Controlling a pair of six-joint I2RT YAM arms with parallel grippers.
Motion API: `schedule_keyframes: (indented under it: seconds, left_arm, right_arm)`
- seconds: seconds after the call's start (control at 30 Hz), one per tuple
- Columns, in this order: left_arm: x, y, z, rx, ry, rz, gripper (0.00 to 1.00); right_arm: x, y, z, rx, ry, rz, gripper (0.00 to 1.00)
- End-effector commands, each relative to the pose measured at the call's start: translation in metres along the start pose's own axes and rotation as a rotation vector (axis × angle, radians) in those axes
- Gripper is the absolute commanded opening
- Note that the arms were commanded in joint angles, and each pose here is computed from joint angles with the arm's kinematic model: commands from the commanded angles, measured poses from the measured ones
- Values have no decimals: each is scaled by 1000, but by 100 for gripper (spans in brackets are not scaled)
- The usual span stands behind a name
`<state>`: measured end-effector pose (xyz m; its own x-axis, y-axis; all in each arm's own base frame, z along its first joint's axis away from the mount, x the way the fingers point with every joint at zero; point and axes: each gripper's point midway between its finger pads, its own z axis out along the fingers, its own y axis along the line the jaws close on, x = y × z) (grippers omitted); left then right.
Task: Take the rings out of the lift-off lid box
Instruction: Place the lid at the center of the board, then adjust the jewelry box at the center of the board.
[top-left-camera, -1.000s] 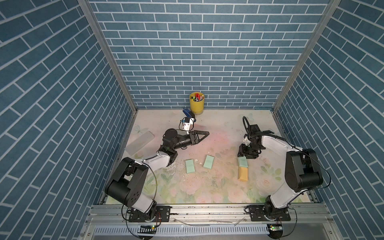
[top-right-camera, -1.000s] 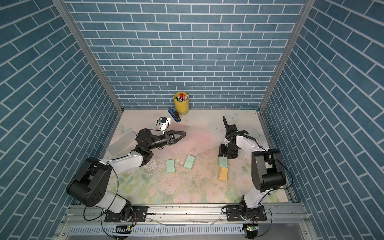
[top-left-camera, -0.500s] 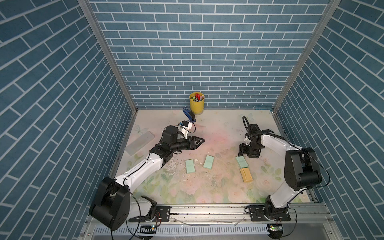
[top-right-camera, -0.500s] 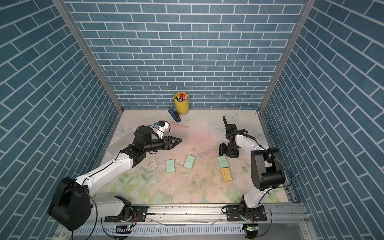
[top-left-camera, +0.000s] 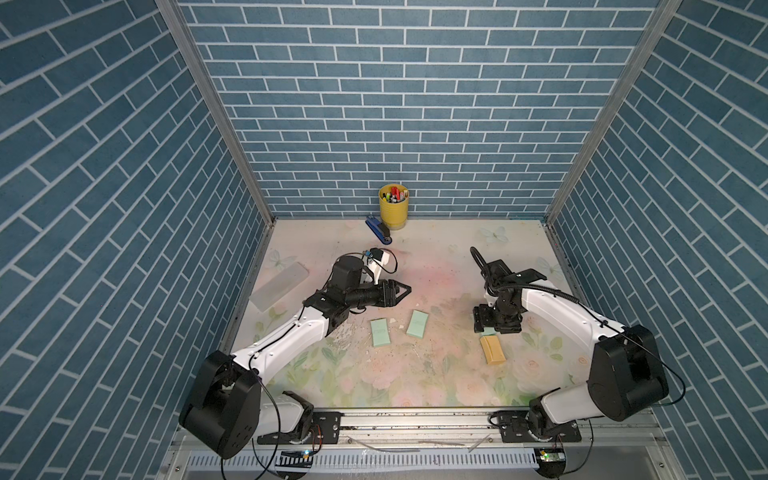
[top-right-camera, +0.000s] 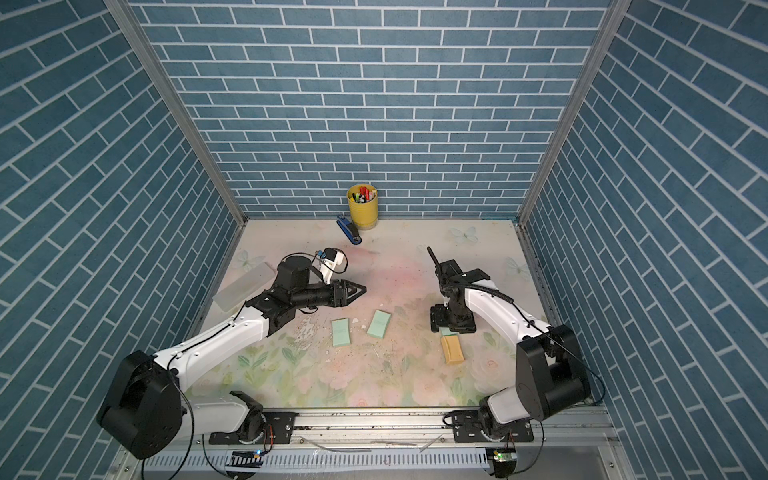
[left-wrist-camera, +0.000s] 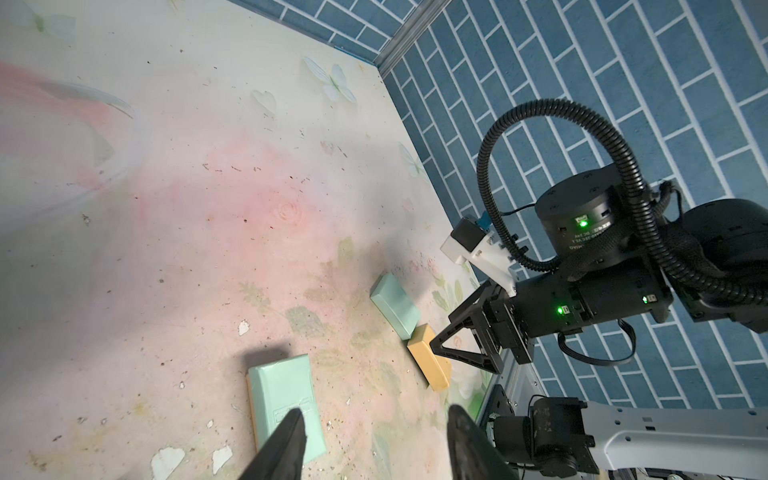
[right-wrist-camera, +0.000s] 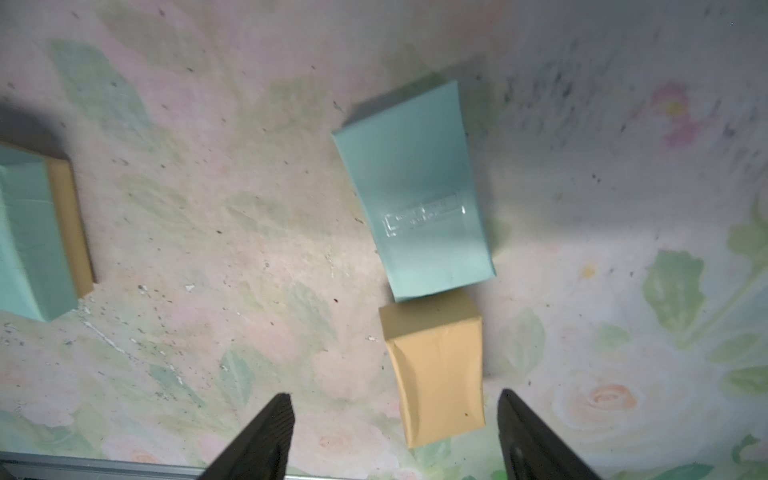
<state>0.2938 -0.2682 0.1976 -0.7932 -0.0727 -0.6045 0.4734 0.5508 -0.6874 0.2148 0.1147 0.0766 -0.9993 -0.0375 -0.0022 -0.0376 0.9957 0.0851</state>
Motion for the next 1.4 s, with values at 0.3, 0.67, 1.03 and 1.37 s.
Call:
schedule_keyframes:
  seconds: [0.3, 0.67, 1.03, 1.37]
  left_arm:
    - [0, -3, 3, 13, 13, 29, 56]
    - [-2, -2, 3, 5, 7, 26, 57]
    - [0, -1, -1, -8, 8, 14, 57]
    - [5, -17, -5, 82, 3, -29, 58]
  right_arm:
    - [32, -11, 32, 54, 114, 77, 77]
    - [36, -15, 60, 51, 112, 103, 64]
    - [34, 2, 50, -60, 76, 84, 39]
    - [20, 100, -8, -682, -14, 3, 39]
